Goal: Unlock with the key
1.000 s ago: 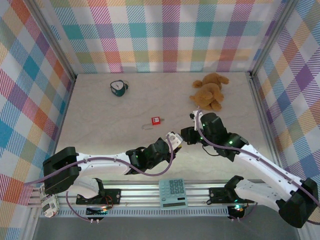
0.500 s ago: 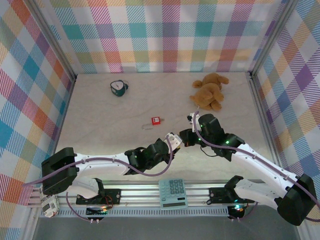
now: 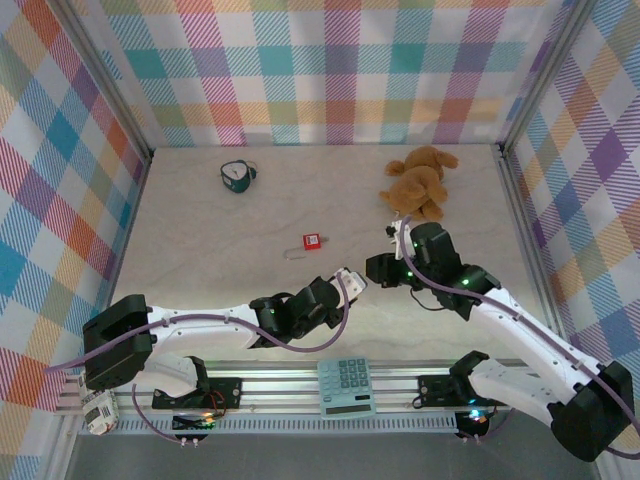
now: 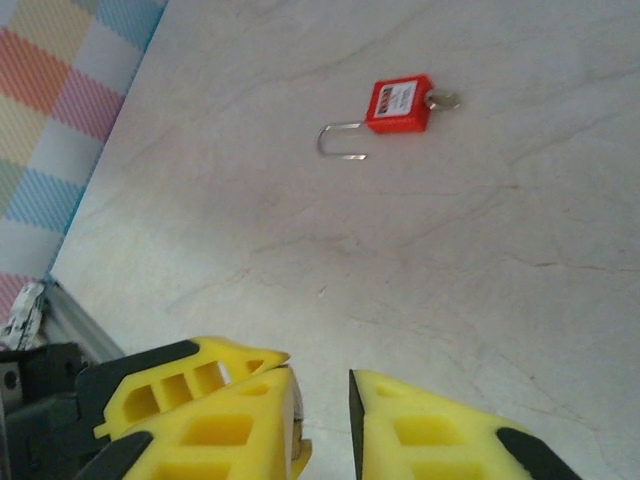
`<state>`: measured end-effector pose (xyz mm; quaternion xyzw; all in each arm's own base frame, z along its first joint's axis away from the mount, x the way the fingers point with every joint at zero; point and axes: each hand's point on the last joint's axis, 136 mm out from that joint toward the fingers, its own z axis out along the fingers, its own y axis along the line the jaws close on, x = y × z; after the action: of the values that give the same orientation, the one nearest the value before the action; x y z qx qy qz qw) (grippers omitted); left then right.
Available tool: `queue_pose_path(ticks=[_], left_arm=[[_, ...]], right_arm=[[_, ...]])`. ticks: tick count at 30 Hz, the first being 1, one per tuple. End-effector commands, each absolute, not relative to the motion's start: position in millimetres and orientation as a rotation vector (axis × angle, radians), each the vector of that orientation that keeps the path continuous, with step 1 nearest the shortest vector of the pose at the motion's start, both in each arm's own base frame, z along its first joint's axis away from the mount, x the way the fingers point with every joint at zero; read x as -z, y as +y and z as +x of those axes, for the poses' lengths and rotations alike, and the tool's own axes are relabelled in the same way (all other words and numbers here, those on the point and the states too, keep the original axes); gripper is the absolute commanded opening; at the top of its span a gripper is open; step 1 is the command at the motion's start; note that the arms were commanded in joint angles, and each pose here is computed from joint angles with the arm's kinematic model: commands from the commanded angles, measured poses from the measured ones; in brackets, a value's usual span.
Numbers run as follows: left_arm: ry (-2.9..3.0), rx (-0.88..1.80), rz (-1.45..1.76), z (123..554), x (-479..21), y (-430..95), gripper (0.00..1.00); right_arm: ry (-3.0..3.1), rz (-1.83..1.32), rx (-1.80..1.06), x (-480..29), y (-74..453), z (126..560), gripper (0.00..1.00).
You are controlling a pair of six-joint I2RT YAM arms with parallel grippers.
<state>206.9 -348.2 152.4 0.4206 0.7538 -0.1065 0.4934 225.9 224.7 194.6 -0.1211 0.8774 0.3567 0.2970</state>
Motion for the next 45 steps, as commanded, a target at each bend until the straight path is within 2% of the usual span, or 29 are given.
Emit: queue_pose_path(ticks=[1, 11, 22, 30, 36, 45], left_arm=[[1.799, 0.26, 1.023, 209, -170, -353, 0.19], [1.786, 0.243, 1.058, 209, -175, -355, 0.19], [1.777, 0.23, 1.058, 210, -177, -356, 0.18], [1.772, 0.217, 1.075, 212, -176, -359, 0.18], [1.766, 0.211, 1.073, 213, -177, -360, 0.19], [1.737, 0.081, 1.033, 230, -180, -359, 0.18]], right_arm=[[2.31, -0.401, -1.069, -203, 240, 219, 0.26], [2.352, -0.41, -1.086, -190, 247, 221, 0.27], [2.399, -0.408, -1.113, -176, 249, 217, 0.22], [2.416, -0.41, -1.144, -170, 252, 212, 0.24], [2.418, -0.401, -1.135, -169, 250, 212, 0.13], [2.471, -0.277, -1.125, -155, 253, 210, 0.05]])
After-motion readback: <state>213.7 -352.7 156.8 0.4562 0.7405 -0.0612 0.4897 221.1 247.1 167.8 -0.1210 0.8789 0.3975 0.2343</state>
